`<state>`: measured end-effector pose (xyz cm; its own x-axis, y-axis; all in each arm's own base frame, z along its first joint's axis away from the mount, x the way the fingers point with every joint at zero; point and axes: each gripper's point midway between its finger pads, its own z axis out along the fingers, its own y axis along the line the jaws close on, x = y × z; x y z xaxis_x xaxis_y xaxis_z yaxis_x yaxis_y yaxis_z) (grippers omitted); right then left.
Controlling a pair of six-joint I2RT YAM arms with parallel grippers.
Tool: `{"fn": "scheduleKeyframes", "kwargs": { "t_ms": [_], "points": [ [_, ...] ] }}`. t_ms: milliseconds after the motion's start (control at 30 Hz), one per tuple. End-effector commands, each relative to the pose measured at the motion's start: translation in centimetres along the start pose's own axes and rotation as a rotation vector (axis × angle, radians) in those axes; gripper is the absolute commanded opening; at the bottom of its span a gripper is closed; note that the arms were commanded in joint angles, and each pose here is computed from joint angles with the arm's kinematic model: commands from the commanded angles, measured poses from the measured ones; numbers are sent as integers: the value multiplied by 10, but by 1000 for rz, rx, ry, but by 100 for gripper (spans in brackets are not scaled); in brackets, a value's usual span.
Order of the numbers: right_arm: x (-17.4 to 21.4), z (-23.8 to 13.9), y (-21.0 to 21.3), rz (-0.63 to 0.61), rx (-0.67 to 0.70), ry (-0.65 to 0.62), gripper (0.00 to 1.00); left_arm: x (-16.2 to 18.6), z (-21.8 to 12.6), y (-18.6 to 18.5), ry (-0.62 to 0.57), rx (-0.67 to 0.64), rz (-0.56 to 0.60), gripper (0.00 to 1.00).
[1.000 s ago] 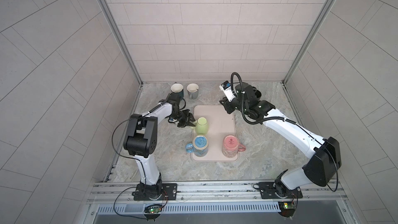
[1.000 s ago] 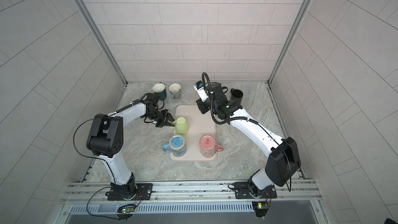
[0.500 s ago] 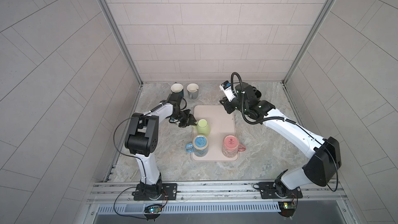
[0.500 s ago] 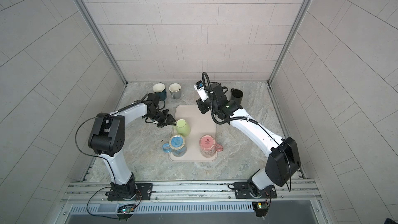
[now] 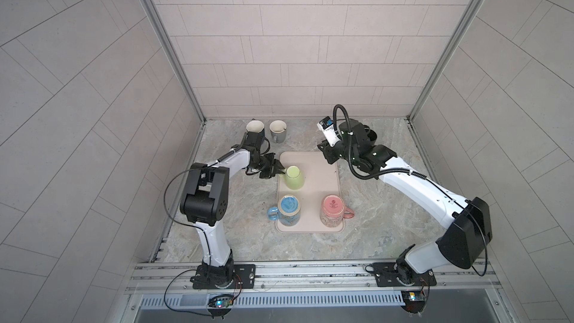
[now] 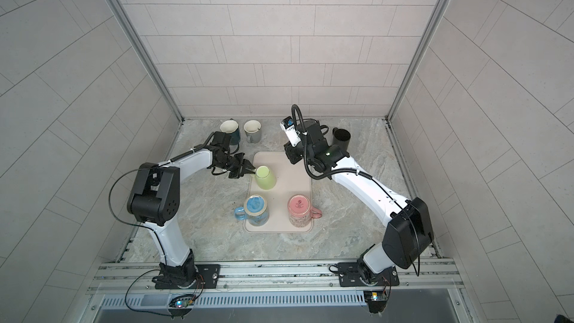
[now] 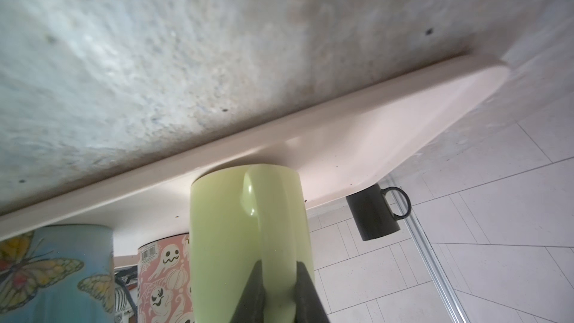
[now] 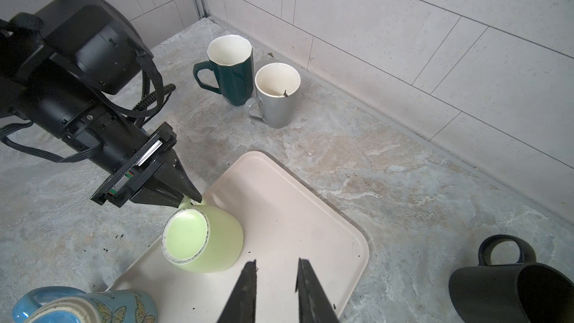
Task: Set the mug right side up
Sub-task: 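Close the left gripper on the lime green mug's body, then lift the lime green mug with the left gripper toward the right gripper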
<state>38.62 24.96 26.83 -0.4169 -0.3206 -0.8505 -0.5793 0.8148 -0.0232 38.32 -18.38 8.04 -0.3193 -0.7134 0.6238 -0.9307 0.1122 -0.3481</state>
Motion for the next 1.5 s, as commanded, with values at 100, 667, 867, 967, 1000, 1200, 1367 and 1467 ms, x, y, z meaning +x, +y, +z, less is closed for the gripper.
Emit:
{"fn": "scheduleKeyframes", "kwargs": {
  "t_ms": [100,667,867,967,1000,1200,1367,1467],
  "points": [
    [4,2,-6,9,23,11,24,25,-24,-49,4,197,175,0],
    [-1,-13,-7,6,33,1,23,80,-76,-106,-118,474,771,0],
    [-6,-21,-5,17,25,-15,23,104,-91,-119,-110,589,970,0],
    [-9,-24,-3,26,12,-26,23,114,-94,-122,-98,628,1054,0],
    [-9,-25,-2,30,5,-28,23,116,-94,-123,-100,634,1073,0],
    [-11,-26,1,31,-7,-29,22,131,-95,-127,-62,688,1165,0],
    [-14,-28,1,28,-5,-33,22,148,-99,-129,-19,719,1277,0],
    [-16,-29,0,19,-4,-34,22,165,-105,-127,-1,747,1391,0]
  ]
}}
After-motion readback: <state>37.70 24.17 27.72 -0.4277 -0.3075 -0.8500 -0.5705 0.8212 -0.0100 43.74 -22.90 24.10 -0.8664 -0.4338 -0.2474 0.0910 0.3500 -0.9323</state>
